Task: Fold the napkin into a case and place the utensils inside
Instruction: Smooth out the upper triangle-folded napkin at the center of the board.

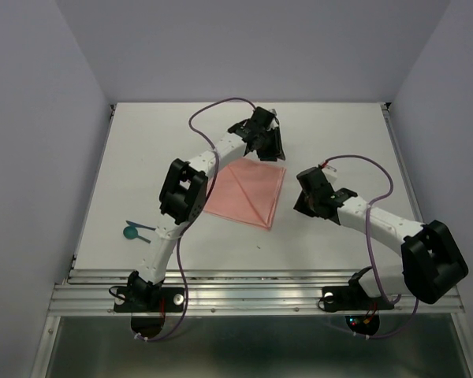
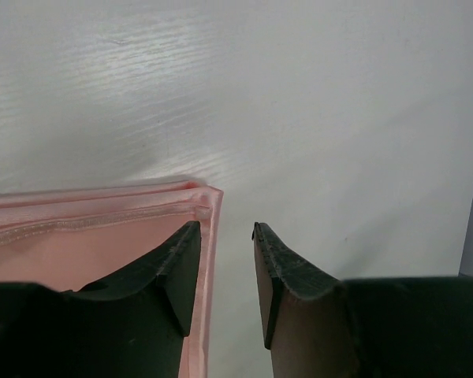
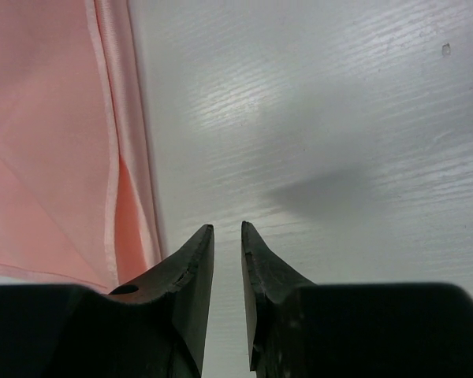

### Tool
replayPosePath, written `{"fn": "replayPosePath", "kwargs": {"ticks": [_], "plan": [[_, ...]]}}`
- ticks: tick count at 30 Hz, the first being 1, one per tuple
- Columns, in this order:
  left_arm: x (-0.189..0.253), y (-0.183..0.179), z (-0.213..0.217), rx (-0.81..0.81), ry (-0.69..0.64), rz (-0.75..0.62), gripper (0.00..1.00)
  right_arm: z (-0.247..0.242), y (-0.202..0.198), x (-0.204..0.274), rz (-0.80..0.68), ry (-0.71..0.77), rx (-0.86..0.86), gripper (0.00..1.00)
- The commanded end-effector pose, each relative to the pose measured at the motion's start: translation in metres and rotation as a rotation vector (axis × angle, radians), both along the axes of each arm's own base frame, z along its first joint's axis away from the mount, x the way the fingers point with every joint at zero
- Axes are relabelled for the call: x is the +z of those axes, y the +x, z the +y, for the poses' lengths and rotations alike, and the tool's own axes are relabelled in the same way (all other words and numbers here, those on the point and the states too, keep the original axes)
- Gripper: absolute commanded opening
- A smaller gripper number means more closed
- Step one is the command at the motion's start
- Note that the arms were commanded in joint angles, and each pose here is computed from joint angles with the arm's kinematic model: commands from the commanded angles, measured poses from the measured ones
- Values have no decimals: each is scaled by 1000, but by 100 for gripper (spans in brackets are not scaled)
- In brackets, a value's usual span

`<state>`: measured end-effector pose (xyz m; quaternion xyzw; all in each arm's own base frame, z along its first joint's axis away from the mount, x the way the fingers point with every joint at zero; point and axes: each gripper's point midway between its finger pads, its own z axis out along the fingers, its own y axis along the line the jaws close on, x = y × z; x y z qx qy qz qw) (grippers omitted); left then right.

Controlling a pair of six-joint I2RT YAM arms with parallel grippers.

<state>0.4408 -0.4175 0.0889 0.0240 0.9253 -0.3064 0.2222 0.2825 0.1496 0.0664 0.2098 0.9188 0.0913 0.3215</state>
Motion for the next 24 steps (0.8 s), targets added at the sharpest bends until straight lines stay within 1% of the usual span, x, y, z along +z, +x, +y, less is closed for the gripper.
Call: {"fn": "replayPosePath", "kwargs": {"ticks": [1,3,5,6,8,9,10,12,13,16,19,24], "plan": [[83,9,5,5,-49,-154,44,13,22,21,-48,13,44,27],[86,10,12,16,-43,-155,40,19,29,25,-52,14,65,26],[88,17,30,51,-25,-160,35,30,40,30,-55,18,105,25],[85,17,40,68,-6,-157,28,35,45,33,-59,34,131,25],[80,26,65,107,14,-150,20,42,60,35,-62,65,151,25],[84,29,74,120,14,-157,11,46,67,37,-65,99,167,24],[70,27,85,126,38,-133,8,48,72,36,-63,108,176,23],[67,35,110,158,53,-124,2,50,90,36,-67,111,190,20],[56,33,119,158,72,-107,0,50,96,35,-67,111,192,16],[46,37,140,172,99,-96,0,53,117,31,-62,135,200,11],[38,40,152,178,122,-84,0,50,139,29,-71,129,189,9],[23,41,157,167,151,-70,0,47,157,21,-62,128,178,8]]}}
